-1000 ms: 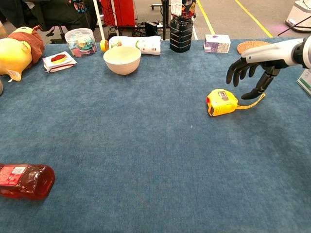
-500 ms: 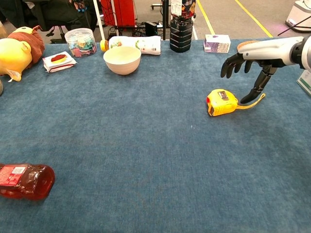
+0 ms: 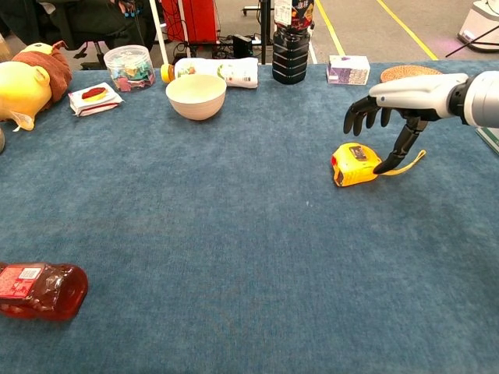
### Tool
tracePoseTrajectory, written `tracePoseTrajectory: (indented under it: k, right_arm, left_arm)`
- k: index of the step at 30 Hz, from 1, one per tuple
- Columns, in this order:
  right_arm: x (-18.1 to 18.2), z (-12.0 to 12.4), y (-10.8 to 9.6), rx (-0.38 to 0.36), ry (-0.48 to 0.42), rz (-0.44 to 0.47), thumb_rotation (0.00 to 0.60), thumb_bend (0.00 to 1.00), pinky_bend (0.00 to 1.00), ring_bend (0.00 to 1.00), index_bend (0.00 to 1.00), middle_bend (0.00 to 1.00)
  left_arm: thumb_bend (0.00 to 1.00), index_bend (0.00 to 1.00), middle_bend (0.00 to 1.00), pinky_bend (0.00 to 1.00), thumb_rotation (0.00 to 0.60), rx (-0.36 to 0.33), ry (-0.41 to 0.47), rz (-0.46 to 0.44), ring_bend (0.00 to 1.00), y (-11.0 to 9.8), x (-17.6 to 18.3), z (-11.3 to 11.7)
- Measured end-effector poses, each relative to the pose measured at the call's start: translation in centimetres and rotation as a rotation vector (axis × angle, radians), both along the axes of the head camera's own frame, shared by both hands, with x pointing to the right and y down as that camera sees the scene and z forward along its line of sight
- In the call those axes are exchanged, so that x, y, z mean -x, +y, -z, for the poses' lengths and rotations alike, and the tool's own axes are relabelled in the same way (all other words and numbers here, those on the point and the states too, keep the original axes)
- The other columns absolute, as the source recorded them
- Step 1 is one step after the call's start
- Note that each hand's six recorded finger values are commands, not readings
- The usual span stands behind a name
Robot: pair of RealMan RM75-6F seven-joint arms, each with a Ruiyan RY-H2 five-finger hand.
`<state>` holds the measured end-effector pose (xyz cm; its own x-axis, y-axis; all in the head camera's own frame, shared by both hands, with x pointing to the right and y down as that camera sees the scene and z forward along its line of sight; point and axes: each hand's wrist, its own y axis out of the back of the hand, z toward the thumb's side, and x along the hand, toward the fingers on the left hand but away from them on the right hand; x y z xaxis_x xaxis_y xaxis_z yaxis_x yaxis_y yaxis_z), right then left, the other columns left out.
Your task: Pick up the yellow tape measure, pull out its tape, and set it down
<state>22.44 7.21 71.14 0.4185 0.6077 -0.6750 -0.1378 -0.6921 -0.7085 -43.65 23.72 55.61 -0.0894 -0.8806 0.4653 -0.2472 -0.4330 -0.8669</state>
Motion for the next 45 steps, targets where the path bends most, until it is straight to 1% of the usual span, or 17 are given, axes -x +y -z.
tracePoseTrajectory:
  k: [10, 33, 37, 40, 42, 45]
  right_arm:
    - [-0.1, -1.2, 0.1, 0.011, 0.013, -0.005, 0.49, 0.18, 0.29, 0.29, 0.29, 0.31]
    - [0.8, -2.0, 0.3, 0.017, 0.018, -0.004, 0.491, 0.19, 0.31, 0.31, 0.31, 0.32]
    - [1.0, -2.2, 0.3, 0.02, 0.02, -0.003, 0.494, 0.2, 0.32, 0.32, 0.33, 0.33]
    - [1.2, -2.3, 0.2, 0.021, 0.02, -0.003, 0.492, 0.22, 0.35, 0.35, 0.39, 0.37]
    - [1.4, -2.4, 0.2, 0.02, 0.019, -0.003, 0.492, 0.23, 0.41, 0.41, 0.47, 0.42]
    - [1.7, -2.4, 0.2, 0.018, 0.012, -0.009, 0.493, 0.24, 0.49, 0.5, 0.55, 0.49]
  left_arm:
    - [0.16, 0.48, 0.22, 0.17, 0.526, 0.0, -0.008, -0.001, 0.1, -0.1, 0.0, 0.1]
    - [0.16, 0.48, 0.22, 0.17, 0.523, 0.006, -0.002, 0.013, 0.1, 0.2, 0.5, 0.1]
    - [0.16, 0.48, 0.22, 0.17, 0.523, 0.006, -0.003, 0.018, 0.1, 0.3, 0.8, 0.0]
    - [0.16, 0.48, 0.22, 0.17, 0.525, 0.007, -0.005, 0.022, 0.1, 0.3, 1.0, 0.0]
    - [0.16, 0.48, 0.22, 0.17, 0.526, 0.007, -0.005, 0.023, 0.1, 0.4, 1.0, 0.0]
    - [0.16, 0.48, 0.22, 0.17, 0.525, 0.008, -0.006, 0.025, 0.1, 0.4, 1.1, 0.0]
